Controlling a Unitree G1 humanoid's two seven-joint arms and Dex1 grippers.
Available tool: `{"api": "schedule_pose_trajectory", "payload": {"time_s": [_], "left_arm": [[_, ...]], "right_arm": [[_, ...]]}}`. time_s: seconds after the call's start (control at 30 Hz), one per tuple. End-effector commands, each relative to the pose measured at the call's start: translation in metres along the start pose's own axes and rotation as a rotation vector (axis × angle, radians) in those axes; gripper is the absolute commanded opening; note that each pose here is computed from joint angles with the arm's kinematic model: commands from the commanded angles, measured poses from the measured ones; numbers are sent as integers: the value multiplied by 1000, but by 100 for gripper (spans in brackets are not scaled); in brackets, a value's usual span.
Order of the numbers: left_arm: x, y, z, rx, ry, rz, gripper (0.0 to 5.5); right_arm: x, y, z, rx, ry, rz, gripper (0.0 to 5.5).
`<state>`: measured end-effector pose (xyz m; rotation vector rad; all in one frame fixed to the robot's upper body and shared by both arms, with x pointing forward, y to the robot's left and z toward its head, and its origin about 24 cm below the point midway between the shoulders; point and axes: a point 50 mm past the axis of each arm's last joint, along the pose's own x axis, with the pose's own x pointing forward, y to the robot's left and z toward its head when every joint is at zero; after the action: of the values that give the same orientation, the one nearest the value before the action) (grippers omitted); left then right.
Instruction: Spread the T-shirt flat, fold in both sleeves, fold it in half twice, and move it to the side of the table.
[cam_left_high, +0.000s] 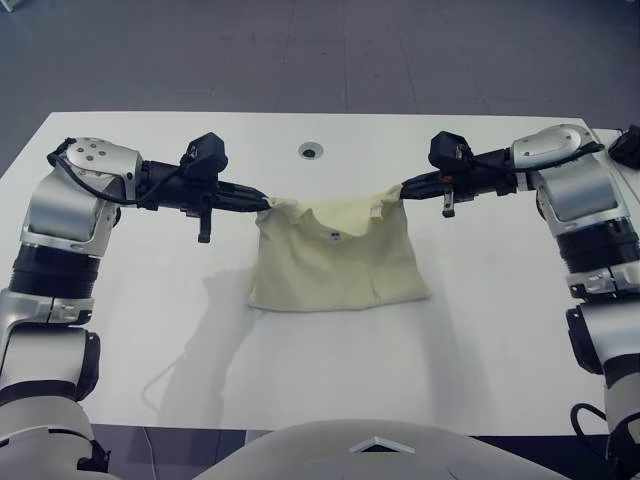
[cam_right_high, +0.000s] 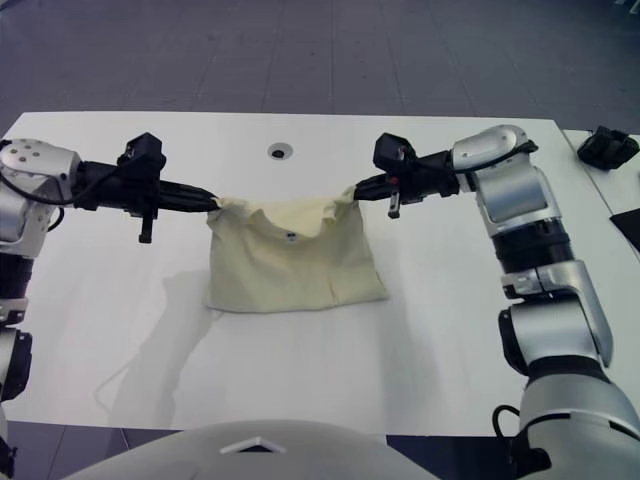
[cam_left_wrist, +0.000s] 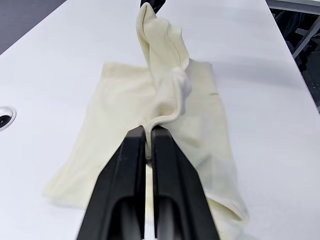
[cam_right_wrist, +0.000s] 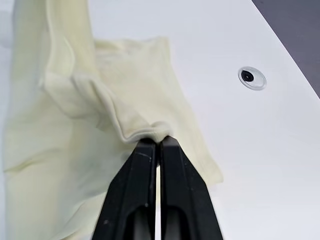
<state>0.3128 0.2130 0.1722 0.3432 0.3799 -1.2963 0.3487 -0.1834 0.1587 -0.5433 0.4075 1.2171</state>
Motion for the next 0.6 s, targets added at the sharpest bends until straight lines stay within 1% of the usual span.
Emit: {"api": "schedule_pose_trajectory", "payload": {"time_s": [0.03, 0.17, 0.3, 0.6], "left_arm": [[11, 19, -7, -23, 22, 67, 0], [22, 33, -15, -56, 46, 138, 0], [33, 40, -18, -70, 46, 156, 0], [45, 47, -34, -105, 114, 214, 0]], "right_arm": [[19, -14, -8, 49, 4, -60, 4], [33, -19, -27, 121, 37, -119, 4], [42, -19, -36, 149, 48, -157, 4], [44, -20, -47, 168, 75, -232, 4]]}}
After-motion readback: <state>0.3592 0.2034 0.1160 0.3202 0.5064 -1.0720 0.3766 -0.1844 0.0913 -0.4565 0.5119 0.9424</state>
